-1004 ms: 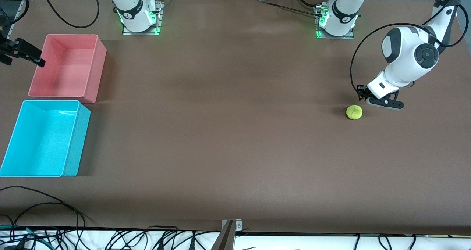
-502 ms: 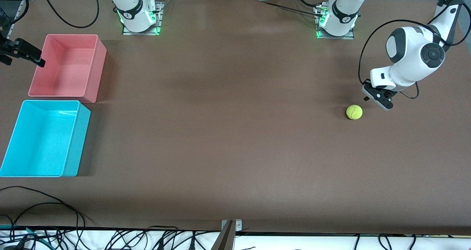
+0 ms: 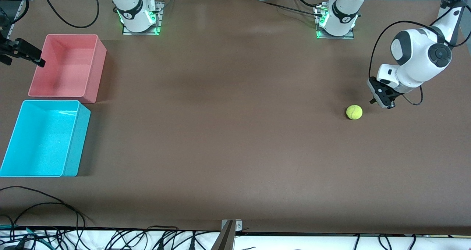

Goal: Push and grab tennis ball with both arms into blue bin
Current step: 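Lower the left gripper behind the tennis ball, fingers closed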

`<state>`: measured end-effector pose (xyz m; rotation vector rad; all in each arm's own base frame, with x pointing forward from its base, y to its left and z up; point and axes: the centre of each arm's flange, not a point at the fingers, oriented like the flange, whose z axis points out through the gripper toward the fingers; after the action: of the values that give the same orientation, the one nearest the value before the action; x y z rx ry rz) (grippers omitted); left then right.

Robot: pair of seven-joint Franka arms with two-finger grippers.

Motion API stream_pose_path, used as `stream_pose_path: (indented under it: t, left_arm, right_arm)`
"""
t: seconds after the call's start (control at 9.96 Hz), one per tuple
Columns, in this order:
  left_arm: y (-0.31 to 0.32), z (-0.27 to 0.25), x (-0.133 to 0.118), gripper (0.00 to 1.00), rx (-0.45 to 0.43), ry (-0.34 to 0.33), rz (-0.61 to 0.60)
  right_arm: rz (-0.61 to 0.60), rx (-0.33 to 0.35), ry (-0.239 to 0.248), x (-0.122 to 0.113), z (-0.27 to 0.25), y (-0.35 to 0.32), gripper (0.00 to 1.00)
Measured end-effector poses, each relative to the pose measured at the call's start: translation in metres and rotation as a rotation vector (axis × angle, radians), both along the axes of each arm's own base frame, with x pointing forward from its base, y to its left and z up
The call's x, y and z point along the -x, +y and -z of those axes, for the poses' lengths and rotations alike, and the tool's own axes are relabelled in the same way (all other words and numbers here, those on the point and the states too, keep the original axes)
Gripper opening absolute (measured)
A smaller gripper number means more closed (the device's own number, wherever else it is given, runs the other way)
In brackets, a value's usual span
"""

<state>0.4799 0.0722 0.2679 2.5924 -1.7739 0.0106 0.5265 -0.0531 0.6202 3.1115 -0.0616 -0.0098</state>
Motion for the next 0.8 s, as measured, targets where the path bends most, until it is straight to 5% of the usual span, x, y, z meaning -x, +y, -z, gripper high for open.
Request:
stream_pose_path:
  t: [0.8]
  left_arm:
    - [0.018, 0.057, -0.023, 0.01, -0.004, 0.010, 0.116]
  right_arm:
    - [0.000, 0.000, 0.000, 0.000, 0.000, 0.000, 1.00]
